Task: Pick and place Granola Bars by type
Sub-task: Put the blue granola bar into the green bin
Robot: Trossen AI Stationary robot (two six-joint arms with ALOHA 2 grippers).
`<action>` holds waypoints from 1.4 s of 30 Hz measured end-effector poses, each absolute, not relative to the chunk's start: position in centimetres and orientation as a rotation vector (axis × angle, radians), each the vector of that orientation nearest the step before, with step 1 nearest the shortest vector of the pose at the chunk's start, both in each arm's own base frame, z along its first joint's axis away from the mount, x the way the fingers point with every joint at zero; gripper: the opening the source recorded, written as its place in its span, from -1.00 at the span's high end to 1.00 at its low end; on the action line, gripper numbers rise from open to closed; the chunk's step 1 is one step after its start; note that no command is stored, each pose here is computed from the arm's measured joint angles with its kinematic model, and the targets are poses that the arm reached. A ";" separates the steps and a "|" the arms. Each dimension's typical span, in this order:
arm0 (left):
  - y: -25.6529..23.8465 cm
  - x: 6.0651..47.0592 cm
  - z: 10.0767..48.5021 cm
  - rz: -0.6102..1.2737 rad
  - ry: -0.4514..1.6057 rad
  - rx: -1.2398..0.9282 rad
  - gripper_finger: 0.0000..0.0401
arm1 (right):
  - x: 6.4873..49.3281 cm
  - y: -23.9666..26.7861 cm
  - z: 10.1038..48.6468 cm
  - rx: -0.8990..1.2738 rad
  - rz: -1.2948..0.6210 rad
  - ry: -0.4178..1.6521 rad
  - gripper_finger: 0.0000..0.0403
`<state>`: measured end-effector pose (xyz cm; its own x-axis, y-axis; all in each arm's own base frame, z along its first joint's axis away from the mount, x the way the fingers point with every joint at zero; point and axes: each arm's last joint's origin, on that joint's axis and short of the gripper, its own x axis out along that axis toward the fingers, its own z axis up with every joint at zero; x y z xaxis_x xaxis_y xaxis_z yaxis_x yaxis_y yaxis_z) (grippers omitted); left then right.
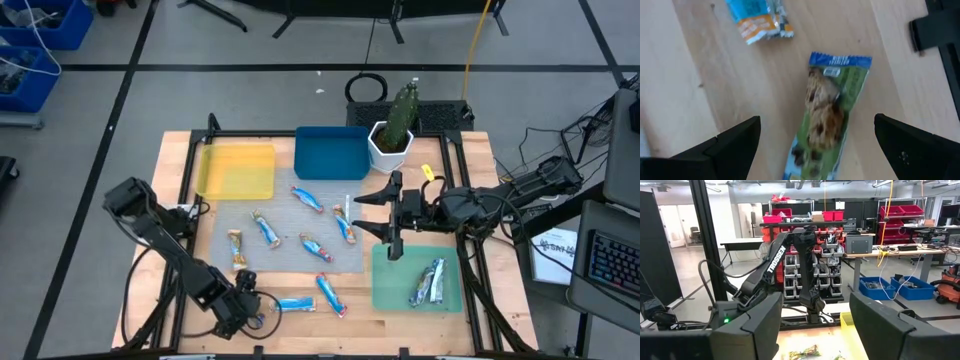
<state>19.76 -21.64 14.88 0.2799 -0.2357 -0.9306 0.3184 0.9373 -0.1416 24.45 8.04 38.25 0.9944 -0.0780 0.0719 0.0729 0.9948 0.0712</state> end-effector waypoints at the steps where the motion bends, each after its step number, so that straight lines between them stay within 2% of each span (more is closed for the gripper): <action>1: -21.7 19.9 14.7 -0.373 1.230 0.076 -0.95 | 24.5 8.0 38.3 0.069 -0.076 -0.075 -0.11; 14: -22.1 20.0 14.1 -0.386 1.238 0.062 -0.94 | 24.5 8.0 38.3 0.064 -0.076 -0.075 -0.10; 17: -22.3 20.2 14.2 -0.414 1.216 0.065 -0.88 | 24.5 8.0 38.3 0.064 -0.076 -0.075 -0.10; 26: -22.3 20.2 14.2 -0.419 1.209 0.063 -0.31 | 24.5 8.0 38.3 0.064 -0.076 -0.075 -0.10; 34: -22.3 20.2 14.2 -0.420 1.209 0.062 0.07 | 24.5 8.0 38.3 0.064 -0.076 -0.075 -0.10; 42: -22.3 20.2 14.3 -0.420 1.208 0.062 0.55 | 24.5 8.0 38.3 0.064 -0.076 -0.075 -0.10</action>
